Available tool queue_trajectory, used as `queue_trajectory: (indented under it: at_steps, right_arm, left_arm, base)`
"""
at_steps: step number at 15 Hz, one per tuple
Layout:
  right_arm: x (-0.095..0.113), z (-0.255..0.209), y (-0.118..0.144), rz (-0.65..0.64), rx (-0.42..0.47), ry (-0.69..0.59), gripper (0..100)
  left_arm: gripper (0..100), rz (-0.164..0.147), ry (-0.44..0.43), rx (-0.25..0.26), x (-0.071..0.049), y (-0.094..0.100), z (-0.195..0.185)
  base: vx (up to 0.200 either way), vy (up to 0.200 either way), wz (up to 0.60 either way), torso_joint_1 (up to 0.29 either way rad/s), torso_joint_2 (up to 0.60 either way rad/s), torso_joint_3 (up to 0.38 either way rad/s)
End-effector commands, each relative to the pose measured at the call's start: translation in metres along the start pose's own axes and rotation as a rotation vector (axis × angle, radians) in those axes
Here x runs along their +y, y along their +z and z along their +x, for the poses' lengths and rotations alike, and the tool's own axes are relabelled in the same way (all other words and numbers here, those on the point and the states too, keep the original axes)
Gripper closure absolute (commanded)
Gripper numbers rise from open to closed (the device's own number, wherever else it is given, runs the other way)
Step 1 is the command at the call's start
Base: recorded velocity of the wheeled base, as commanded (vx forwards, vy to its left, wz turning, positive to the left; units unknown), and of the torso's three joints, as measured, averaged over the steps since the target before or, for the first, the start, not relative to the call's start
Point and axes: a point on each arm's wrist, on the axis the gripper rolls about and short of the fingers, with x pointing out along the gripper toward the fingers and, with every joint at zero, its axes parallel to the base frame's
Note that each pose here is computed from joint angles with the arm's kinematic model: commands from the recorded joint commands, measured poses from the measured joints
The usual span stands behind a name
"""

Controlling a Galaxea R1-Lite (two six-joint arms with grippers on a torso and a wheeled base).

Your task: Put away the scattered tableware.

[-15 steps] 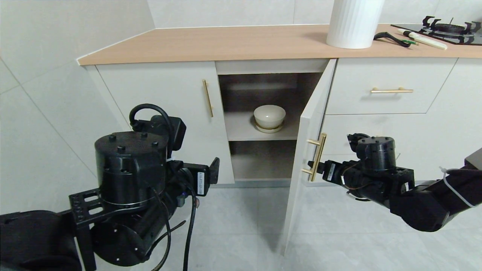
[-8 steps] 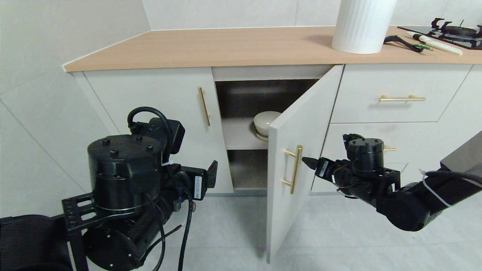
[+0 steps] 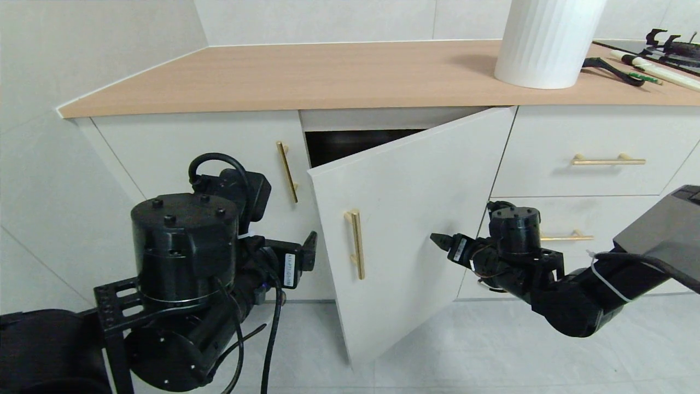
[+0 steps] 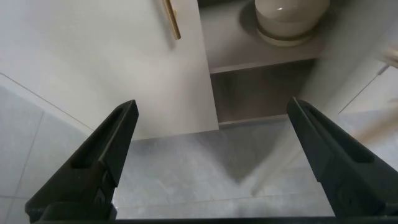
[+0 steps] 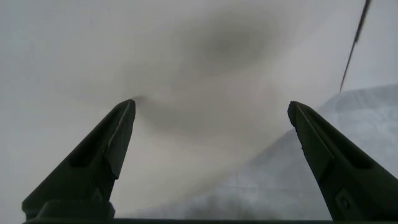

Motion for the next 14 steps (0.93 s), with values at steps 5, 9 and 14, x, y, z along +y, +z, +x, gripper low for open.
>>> queue_trajectory:
  at_steps: [5, 9, 14]
  right_arm:
    - [0.003, 0.021, 0.003, 0.068, -0.077, -0.055, 0]
    - [0.005, 0.028, 0.011, 0.114, -0.124, -0.069, 0]
    - [-0.004, 0.047, 0.016, 0.133, -0.205, -0.156, 0]
  left_arm:
    - [0, 0.008, 0.001, 0.003, 0.001, -0.001, 0.000]
    - [0, 0.010, 0.001, 0.005, 0.000, -0.002, 0.000]
    - [0, 0.012, 0.001, 0.006, 0.000, -0.002, 0.000]
  base:
    - [0.000, 0.000, 0.00, 0.000, 0.00, 0.000]
    - [0.000, 0.000, 0.00, 0.000, 0.00, 0.000]
    - [0.000, 0.000, 0.00, 0.000, 0.00, 0.000]
